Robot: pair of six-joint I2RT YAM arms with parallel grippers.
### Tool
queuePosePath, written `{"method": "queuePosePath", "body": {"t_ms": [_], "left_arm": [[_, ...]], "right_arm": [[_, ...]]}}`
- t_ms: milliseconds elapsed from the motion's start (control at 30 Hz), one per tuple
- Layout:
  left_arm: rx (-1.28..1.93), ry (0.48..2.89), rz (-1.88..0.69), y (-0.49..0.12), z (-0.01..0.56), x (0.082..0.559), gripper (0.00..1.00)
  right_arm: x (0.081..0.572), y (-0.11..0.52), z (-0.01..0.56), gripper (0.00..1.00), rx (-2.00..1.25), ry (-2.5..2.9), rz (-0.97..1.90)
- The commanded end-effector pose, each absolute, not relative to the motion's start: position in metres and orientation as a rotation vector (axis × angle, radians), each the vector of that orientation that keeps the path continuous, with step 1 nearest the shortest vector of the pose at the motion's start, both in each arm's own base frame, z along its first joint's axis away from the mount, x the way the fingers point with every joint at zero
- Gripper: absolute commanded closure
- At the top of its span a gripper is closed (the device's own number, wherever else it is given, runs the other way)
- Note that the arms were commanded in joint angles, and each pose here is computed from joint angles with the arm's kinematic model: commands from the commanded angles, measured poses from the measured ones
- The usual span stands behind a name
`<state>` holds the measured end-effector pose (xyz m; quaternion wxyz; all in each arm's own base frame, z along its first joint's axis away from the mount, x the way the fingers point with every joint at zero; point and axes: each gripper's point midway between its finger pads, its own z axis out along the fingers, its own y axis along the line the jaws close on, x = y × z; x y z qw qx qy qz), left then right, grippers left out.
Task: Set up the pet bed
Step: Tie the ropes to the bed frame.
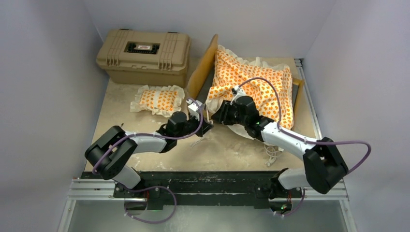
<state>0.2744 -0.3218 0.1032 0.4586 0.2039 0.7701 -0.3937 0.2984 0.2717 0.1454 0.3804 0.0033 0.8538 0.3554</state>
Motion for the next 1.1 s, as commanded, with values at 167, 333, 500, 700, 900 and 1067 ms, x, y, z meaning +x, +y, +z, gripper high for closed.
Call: {"method": "queuePosePath", "body": {"t_ms": [167,333,500,700,900,1067], "left_arm": [[0.545,1.721,-1.001,-0.322,0.132,0.277,1.00],[0.534,1.701,-1.011,-0.322,0.136,0.277,1.00],[0.523,1.694,-1.025,-0.322,0.138,0.276,1.00],[0.515,1.685,-1.038,-0.323,0.140,0.275,1.00],[0.513,1.685,-1.041,-0.323,0.139,0.275,1.00],[0.499,1.705,-1.030,-0.320,0.135,0.274,1.00]], "right_arm": [[0.302,0.272,0.136,0.59,0.014,2.247,1.017],[0.302,0.272,0.129,0.61,0.006,2.262,1.059],[0.301,0.277,0.130,0.61,-0.005,2.247,1.119],[0.300,0.285,0.126,0.63,-0.004,2.254,1.181],[0.299,0.290,0.124,0.77,-0.020,2.249,1.228],[0.299,0.288,0.134,1.00,-0.030,2.215,1.229]]}}
